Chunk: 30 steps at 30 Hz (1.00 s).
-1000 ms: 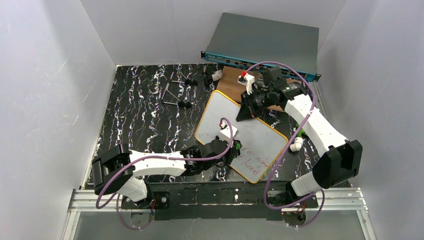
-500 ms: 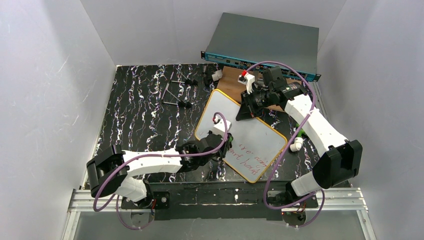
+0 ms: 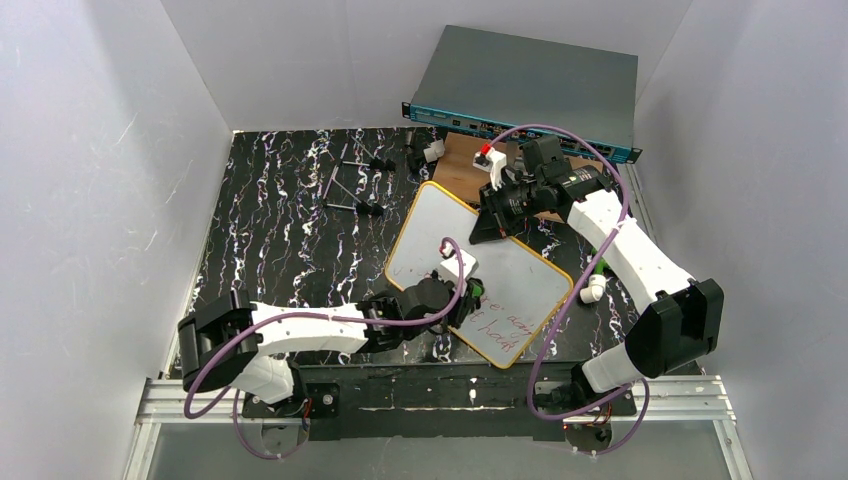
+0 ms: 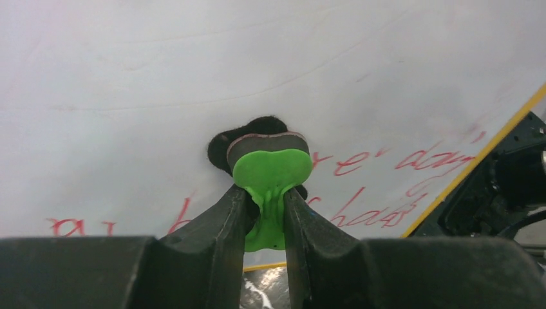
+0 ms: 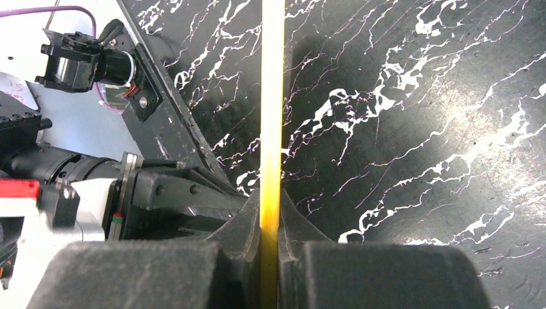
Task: Erase the whiteboard
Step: Erase the whiteboard at the center of the board.
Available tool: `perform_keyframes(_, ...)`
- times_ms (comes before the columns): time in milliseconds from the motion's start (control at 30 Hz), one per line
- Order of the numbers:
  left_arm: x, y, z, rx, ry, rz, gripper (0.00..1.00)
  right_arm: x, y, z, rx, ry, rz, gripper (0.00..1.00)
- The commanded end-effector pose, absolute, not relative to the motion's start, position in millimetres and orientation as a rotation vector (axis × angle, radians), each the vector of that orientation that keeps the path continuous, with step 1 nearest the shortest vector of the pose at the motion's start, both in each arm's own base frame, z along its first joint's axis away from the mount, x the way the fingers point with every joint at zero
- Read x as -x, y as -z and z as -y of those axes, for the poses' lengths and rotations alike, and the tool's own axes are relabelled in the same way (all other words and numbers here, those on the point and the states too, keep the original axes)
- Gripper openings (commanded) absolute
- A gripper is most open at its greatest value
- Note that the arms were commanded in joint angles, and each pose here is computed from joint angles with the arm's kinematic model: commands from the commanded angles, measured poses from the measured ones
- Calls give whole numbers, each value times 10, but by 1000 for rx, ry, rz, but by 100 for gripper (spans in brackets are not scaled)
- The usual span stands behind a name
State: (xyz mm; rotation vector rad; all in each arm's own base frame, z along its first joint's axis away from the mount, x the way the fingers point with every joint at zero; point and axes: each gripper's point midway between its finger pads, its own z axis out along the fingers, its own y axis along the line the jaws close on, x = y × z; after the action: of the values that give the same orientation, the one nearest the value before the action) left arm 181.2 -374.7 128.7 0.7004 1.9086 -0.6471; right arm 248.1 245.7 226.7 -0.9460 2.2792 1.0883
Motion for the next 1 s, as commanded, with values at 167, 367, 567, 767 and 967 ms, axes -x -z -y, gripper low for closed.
perform_keyframes(167,-2143,-1456,3328,-504,582,-1921,0,-2434,-2560,-2583,1001,-1172,-2126,1)
perform_keyframes(367,-1938,-1491,3616,-669,642,-1877,0,-2434,-2562,-2576,999,-1165,-2126,1)
perform_keyframes(567,-1761,-1400,3899,-780,626,-1877,0,-2434,-2571,-2577,1000,-1165,-2123,1)
perform_keyframes(767,-1778,-1331,3835,-746,567,-1904,0,-2426,-2576,-2569,1001,-1161,-2119,1)
perform_keyframes(967,-2019,-1271,3422,-616,462,-1982,0,-2422,-2573,-2572,1000,-1164,-2121,1)
